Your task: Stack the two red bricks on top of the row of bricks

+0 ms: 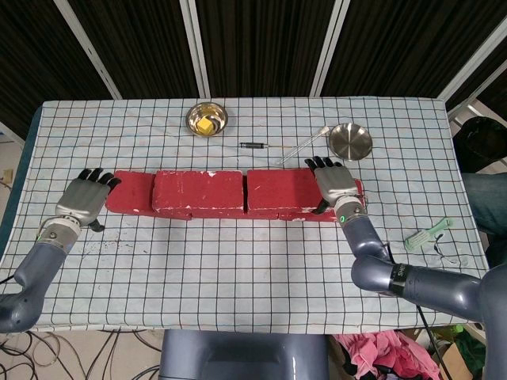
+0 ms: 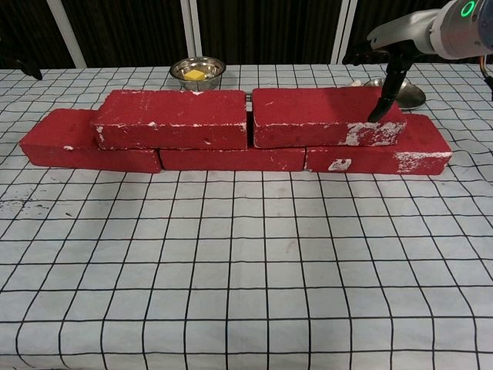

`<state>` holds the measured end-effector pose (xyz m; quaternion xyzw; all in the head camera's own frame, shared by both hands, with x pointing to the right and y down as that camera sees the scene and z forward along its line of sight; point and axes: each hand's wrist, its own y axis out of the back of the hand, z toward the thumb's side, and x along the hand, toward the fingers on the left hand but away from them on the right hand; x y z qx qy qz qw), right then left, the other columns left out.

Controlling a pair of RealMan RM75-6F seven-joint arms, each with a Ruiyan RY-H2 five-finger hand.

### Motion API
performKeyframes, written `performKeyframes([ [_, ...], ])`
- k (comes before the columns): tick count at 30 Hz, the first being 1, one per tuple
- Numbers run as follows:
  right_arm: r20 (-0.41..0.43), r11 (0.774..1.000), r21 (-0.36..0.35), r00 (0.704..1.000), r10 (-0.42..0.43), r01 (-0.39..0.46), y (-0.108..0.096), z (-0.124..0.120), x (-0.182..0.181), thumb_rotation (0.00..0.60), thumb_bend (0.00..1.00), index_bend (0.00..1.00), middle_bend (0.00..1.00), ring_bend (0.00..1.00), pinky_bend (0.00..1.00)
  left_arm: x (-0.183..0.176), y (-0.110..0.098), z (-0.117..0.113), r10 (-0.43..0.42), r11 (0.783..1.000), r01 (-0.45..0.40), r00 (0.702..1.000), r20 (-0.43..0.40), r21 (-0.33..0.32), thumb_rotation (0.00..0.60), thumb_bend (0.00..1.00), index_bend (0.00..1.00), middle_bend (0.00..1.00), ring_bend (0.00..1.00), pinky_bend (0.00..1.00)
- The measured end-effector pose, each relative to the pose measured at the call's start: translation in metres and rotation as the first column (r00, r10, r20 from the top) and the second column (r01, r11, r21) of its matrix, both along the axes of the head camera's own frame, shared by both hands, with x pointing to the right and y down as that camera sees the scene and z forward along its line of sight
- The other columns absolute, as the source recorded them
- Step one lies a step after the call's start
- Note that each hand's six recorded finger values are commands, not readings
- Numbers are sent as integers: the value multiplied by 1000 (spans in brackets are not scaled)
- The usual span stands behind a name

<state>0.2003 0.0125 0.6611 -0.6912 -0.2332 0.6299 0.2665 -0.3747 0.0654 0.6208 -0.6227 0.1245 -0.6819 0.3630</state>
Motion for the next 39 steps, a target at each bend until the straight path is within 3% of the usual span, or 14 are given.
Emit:
performKeyframes([
  [17,-23,1000,0,999,27,-27,1,2,18,600,0,0,0,0,114,13,18,54,25,992,-29,999,-34,-121,600,85,54,108,0,69],
  [39,-29,999,-3,999,44,-44,1,2,28,600,0,0,0,0,115,34,25,57,47,988,-59,995,-83,-143,600,85,47,108,0,58],
])
